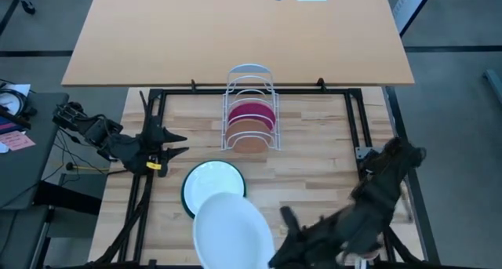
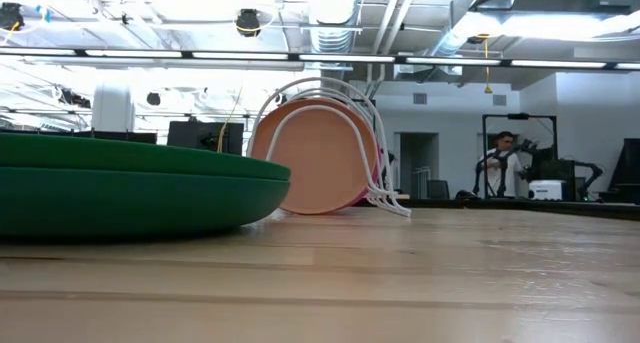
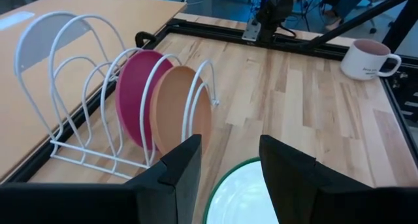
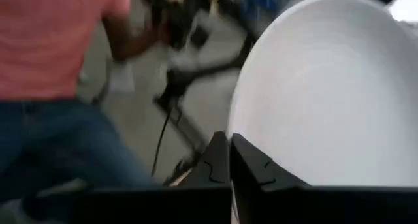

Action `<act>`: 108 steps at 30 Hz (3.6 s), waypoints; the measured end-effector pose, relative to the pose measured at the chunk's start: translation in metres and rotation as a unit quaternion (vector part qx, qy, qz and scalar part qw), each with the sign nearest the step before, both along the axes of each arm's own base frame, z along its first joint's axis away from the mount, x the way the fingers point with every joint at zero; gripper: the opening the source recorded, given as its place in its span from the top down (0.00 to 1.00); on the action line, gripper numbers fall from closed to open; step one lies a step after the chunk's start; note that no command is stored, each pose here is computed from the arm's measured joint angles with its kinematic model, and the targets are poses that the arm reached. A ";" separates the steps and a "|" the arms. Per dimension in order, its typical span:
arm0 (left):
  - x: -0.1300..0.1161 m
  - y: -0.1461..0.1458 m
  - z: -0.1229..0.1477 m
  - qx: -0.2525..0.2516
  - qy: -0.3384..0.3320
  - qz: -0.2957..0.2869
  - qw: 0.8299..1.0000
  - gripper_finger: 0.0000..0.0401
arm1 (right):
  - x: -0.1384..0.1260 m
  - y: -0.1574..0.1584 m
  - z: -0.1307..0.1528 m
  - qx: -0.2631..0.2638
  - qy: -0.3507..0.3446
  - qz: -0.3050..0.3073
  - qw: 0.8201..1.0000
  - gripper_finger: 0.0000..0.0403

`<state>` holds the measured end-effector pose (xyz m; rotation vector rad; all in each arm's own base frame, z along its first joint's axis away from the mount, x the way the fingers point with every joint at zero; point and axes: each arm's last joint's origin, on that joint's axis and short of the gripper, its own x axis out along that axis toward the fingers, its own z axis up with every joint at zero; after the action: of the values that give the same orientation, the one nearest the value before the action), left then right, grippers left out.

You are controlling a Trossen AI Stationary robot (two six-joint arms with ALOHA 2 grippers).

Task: Sort dishes
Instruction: Put the white plate on the dish rack

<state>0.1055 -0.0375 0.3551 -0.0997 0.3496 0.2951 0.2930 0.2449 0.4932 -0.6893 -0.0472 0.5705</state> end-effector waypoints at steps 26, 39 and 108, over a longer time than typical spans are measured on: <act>0.000 0.000 0.000 0.010 0.001 -0.002 1.000 0.63 | -0.015 -0.262 0.095 0.134 -0.147 0.166 0.966 1.00; 0.000 0.000 0.000 0.011 0.002 -0.002 1.000 0.63 | 0.026 -0.267 0.011 0.133 -0.091 0.159 0.974 1.00; 0.045 0.004 0.025 0.098 -0.099 0.121 0.983 0.63 | 0.023 -0.213 -0.195 -0.019 -0.080 -0.365 0.927 1.00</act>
<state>0.1509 -0.0339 0.3803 0.0236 0.1076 0.5541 0.3162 0.0321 0.2986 -0.7309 0.0695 -0.2046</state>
